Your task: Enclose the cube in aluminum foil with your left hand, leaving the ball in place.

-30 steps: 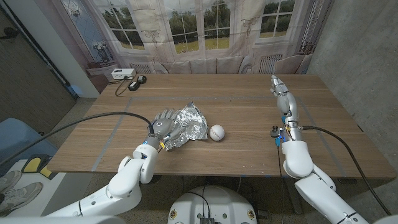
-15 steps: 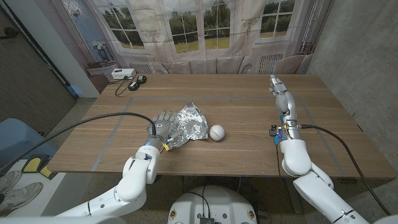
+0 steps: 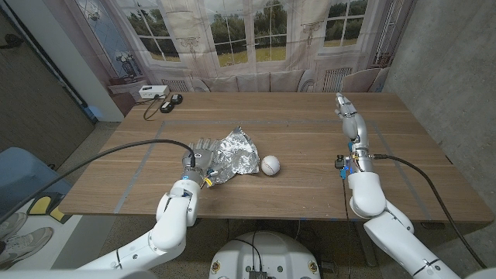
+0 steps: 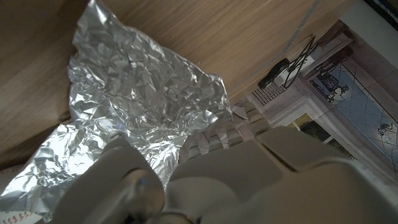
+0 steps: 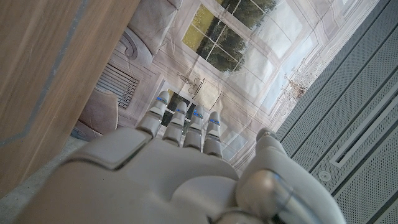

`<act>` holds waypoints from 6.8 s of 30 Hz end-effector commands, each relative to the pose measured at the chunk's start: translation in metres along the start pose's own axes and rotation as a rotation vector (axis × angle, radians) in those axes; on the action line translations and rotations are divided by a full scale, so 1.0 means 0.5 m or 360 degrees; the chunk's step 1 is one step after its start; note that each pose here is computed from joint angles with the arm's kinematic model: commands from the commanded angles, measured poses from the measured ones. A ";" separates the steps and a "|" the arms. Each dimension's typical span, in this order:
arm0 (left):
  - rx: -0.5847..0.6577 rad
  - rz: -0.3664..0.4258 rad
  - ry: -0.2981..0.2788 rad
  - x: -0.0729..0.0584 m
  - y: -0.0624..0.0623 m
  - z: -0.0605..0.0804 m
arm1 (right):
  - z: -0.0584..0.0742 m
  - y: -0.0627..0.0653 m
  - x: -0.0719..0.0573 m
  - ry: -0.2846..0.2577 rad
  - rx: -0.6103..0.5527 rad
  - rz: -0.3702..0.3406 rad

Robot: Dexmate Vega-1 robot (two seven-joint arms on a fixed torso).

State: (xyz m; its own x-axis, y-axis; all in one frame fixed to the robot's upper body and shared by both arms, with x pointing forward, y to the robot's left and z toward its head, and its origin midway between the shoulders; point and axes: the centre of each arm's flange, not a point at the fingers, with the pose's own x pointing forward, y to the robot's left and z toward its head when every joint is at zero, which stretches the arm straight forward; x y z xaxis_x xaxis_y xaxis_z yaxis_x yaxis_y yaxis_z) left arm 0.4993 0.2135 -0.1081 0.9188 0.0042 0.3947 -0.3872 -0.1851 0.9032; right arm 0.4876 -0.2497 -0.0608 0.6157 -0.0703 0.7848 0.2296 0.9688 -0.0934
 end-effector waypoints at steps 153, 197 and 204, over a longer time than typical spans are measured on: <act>0.0181 -0.0038 -0.0063 0.038 0.027 0.026 | -0.010 -0.009 0.008 -0.0002 -0.0022 -0.0067; -0.0374 -0.0143 0.0011 0.133 -0.021 -0.023 | -0.023 -0.014 0.024 0.0030 -0.0023 -0.0069; -0.0228 -0.0261 0.0071 0.139 -0.017 -0.020 | -0.027 -0.015 0.025 0.0035 -0.0026 -0.0079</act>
State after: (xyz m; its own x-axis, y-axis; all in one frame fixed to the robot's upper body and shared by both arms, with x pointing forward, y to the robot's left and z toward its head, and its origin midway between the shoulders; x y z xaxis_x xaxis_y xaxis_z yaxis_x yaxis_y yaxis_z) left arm 0.5537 0.2242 -0.0855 0.9106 0.0044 0.4132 -0.4125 0.0667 0.9085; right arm 0.5027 -0.2596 -0.0583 0.6191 -0.1149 0.7768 0.2636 0.9622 -0.0678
